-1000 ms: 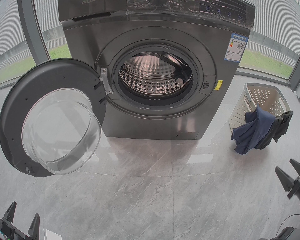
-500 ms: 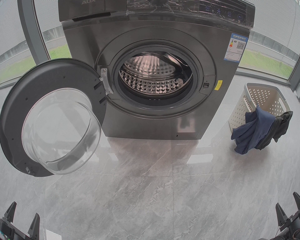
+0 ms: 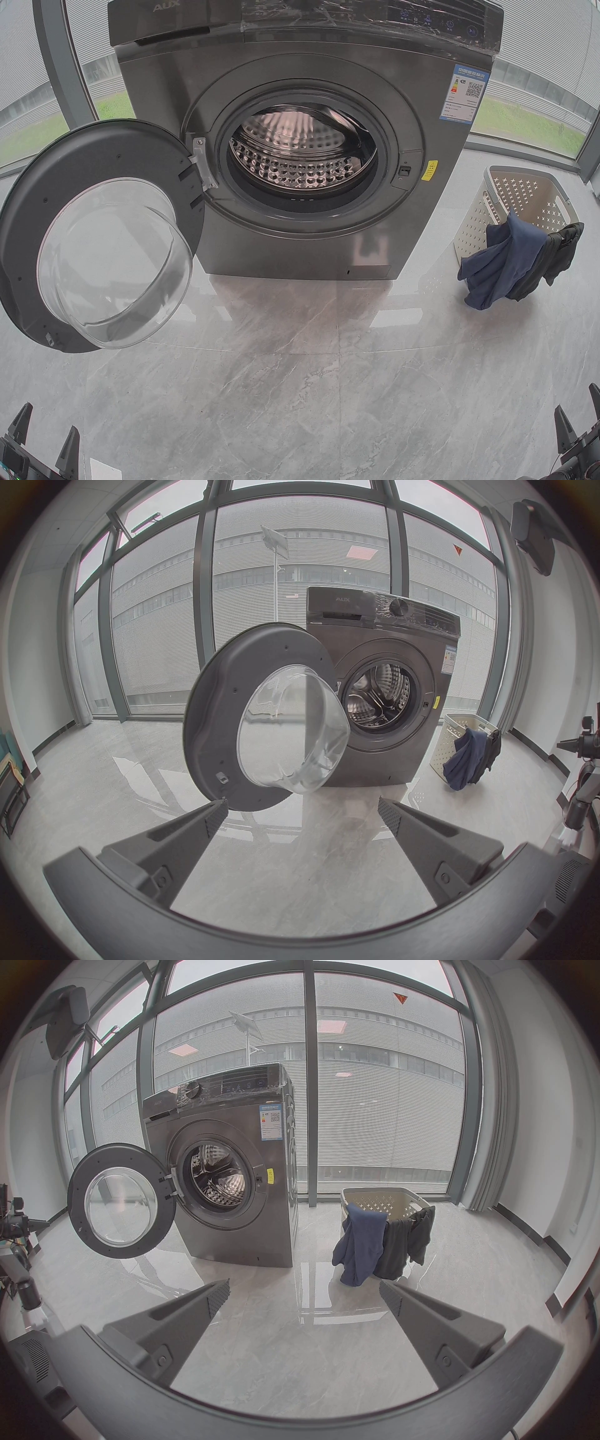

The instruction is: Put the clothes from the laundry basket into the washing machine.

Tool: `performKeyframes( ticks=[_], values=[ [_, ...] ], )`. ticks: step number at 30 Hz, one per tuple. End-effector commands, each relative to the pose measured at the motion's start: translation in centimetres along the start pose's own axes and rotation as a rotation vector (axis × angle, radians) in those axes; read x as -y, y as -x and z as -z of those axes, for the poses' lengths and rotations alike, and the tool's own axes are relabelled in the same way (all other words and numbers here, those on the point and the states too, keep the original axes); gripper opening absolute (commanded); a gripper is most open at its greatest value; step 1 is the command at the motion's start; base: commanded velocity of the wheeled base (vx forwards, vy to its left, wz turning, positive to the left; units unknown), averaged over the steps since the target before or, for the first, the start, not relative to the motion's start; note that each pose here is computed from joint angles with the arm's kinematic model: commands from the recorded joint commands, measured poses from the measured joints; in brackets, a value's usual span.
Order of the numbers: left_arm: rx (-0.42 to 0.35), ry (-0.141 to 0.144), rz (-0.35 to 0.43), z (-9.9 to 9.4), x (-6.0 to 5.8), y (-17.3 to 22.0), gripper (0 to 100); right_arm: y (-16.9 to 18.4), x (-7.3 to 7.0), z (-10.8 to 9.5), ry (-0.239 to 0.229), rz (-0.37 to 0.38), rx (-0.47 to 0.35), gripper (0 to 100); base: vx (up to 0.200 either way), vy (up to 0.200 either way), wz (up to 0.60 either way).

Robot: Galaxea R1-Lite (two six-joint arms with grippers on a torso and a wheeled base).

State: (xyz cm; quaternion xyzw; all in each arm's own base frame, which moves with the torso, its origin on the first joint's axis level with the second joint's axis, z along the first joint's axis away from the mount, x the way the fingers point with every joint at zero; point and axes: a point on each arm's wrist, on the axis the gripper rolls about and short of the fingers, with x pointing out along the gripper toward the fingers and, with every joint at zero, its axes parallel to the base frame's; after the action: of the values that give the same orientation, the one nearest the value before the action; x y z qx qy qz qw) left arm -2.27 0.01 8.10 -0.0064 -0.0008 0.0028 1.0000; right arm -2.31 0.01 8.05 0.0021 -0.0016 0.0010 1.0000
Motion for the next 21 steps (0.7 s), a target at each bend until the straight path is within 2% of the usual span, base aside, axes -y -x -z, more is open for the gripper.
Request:
performKeyframes(
  ticks=[1, 21],
  values=[
    [-0.006, 0.004, 0.001, 0.50, 0.00, -0.05, 100, -0.03, 0.00, 0.50, 0.000, 0.000, -0.003, 100, 0.000, -0.200, 0.00],
    [-0.006, 0.010, -0.001, 0.50, -0.01, -0.05, 100, -0.03, 0.01, 0.50, -0.002, 0.005, -0.003, 100, 0.000, -0.200, 0.00]
  ],
)
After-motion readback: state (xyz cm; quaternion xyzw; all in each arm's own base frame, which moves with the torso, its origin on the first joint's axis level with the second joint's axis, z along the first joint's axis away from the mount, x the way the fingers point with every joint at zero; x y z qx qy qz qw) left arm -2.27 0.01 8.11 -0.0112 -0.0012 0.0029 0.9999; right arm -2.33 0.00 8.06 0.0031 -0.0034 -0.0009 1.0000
